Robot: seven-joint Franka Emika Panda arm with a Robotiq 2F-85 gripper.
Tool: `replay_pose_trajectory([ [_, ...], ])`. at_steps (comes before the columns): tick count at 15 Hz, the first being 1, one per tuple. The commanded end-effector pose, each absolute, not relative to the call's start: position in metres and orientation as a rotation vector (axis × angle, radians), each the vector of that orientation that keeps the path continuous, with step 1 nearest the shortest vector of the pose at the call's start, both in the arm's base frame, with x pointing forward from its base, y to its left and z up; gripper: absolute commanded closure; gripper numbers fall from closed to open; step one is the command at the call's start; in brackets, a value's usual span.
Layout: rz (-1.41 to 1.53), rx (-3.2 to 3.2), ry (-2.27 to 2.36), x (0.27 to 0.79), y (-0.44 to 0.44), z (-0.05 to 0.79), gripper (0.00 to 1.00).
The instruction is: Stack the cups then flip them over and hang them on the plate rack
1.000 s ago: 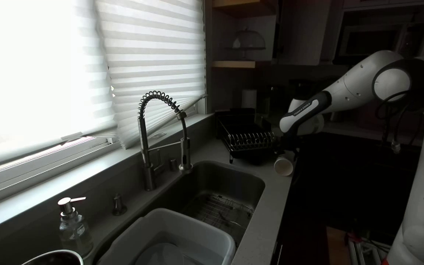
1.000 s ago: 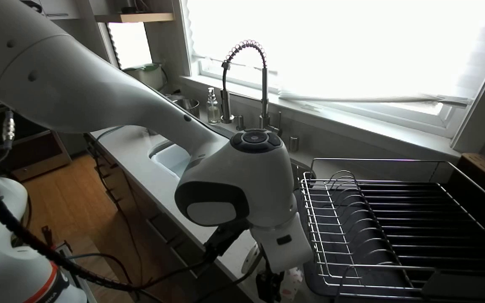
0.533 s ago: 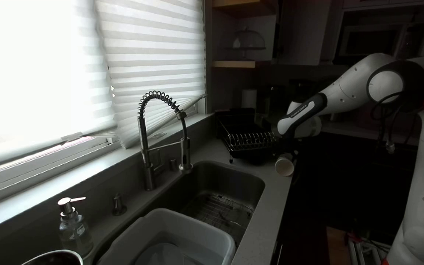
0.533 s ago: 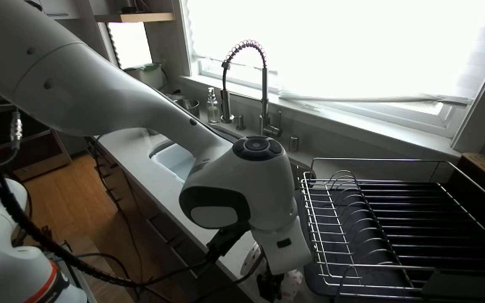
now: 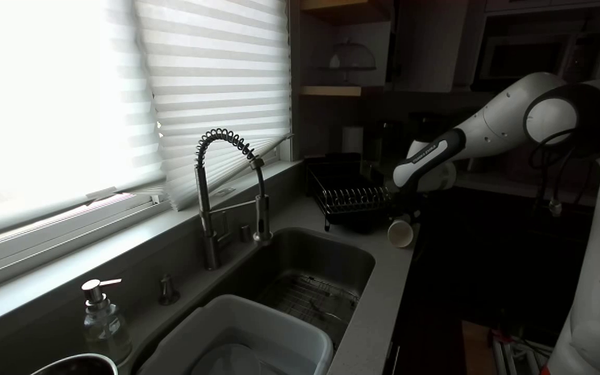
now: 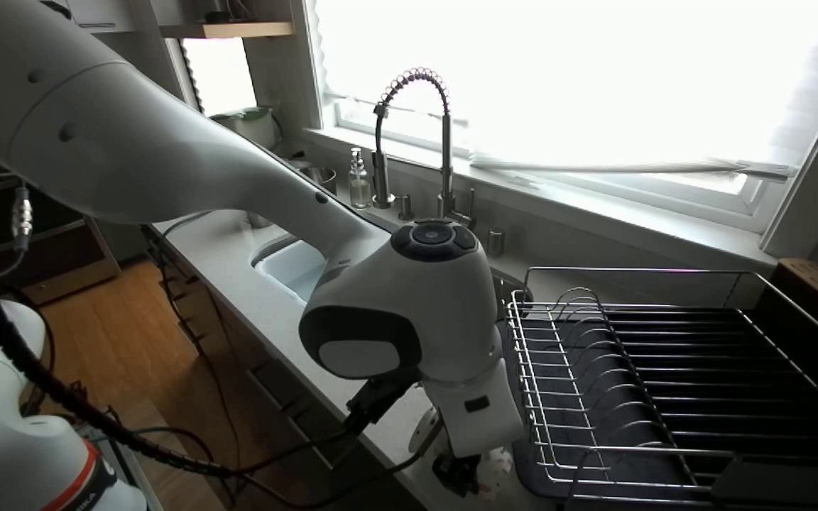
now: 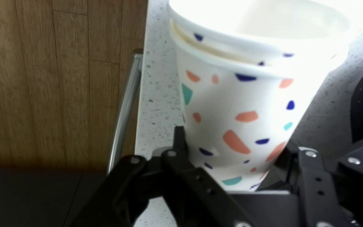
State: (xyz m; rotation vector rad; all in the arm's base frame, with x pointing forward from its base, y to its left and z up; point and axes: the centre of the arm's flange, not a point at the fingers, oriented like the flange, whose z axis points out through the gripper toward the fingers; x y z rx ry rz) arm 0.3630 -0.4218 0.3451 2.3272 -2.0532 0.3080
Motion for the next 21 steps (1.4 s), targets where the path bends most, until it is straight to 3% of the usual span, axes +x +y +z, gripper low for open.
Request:
replay_pose_trajectory([
  [1,0.233,2.323,-2.121,0.352,-0.408,0.372,0.60],
  [8,0.289,2.307,-2.043,0.332,-0.398,0.427,0.60],
  [17,0.690,2.160,-1.814,0.294,-0.403,0.531,0.60],
  [21,0.895,2.082,-1.672,0.300,-0.408,0.535,0.60],
])
